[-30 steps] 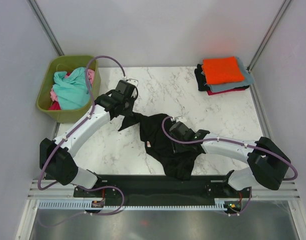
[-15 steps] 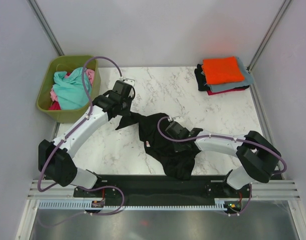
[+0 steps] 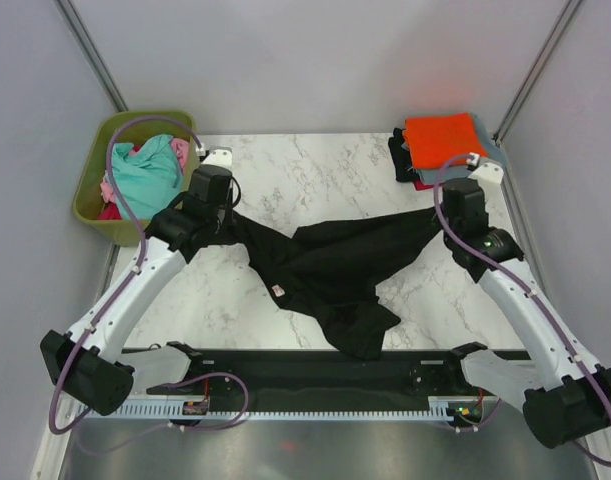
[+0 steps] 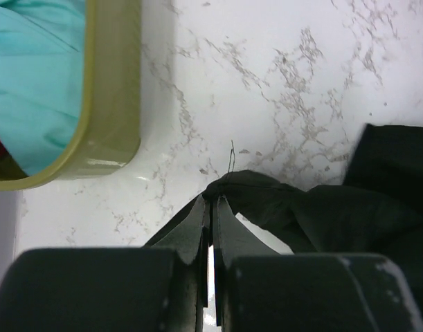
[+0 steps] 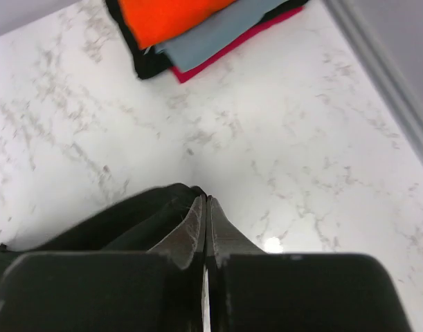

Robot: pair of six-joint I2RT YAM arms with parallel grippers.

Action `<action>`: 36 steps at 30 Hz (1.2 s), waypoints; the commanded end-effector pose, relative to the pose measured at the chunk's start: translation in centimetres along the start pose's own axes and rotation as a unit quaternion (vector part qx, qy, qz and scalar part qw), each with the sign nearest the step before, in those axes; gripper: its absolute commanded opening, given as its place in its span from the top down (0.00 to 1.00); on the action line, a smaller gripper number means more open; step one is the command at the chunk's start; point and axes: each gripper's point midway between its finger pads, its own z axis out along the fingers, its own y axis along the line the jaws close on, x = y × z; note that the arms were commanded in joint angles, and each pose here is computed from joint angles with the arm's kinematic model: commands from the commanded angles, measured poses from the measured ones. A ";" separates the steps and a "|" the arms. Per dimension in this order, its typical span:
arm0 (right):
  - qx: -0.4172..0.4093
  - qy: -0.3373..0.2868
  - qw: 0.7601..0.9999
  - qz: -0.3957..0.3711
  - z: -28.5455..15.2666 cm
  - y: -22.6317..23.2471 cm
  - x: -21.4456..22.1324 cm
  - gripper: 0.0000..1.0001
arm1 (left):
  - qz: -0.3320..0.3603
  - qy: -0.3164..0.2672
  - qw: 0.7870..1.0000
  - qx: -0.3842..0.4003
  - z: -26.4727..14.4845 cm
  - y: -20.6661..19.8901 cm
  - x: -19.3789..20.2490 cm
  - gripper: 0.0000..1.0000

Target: Fold and stack the t-shirts

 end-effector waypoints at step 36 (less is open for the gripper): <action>-0.139 -0.032 0.956 0.256 -9.0 -4.5 4.5 0.27 | -0.017 -0.045 0.993 0.107 -5.7 -0.8 -1.9 0.98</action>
